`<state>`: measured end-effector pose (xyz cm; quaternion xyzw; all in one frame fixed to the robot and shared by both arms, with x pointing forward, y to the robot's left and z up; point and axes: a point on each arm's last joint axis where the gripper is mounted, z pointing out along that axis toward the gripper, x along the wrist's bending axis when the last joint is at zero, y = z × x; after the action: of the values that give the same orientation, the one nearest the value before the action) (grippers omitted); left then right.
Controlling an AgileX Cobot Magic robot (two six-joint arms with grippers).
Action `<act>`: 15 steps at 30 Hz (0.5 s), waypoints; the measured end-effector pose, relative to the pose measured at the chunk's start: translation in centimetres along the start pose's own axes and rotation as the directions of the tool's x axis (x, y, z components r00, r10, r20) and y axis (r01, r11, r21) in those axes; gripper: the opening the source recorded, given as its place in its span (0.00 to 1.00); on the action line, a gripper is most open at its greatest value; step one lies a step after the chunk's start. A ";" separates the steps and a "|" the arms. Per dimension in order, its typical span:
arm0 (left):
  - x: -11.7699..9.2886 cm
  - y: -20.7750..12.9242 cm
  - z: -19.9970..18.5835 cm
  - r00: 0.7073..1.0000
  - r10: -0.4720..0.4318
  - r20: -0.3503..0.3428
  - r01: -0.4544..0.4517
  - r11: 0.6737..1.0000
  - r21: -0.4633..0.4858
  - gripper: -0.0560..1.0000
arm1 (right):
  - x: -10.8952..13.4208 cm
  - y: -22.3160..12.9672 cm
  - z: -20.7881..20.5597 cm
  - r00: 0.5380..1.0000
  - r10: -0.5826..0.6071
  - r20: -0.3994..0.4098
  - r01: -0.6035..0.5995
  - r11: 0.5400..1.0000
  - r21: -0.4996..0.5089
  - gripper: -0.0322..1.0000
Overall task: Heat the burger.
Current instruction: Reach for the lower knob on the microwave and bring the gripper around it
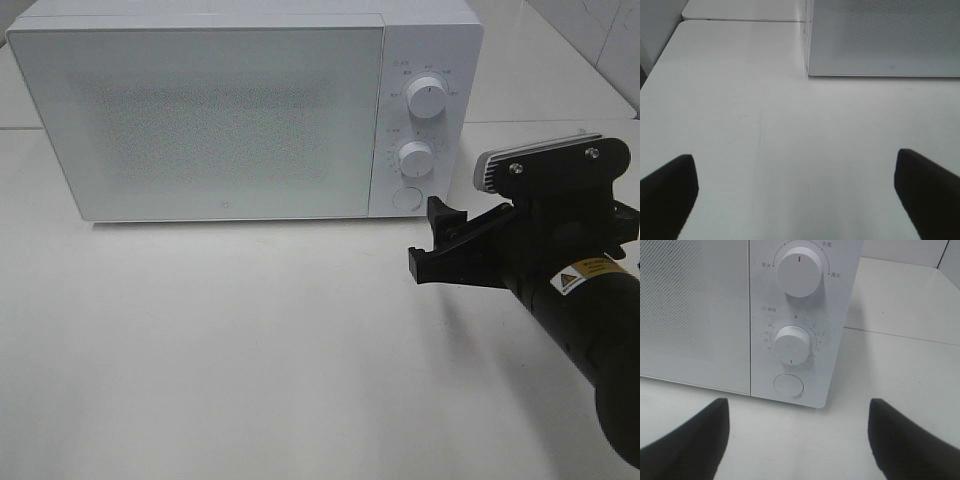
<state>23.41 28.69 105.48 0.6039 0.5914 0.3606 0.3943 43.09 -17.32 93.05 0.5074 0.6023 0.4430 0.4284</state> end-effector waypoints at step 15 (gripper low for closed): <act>0.0 0.0 0.0 1.000 0.000 0.000 0.000 1.000 0.000 0.99 | 2.4 -0.4 2.5 0.999 0.003 0.036 -0.003 1.000 -0.004 0.75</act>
<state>23.41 28.69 105.48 0.6039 0.5914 0.3606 0.3943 45.14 -14.76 91.85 0.5156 0.5928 0.4355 0.4394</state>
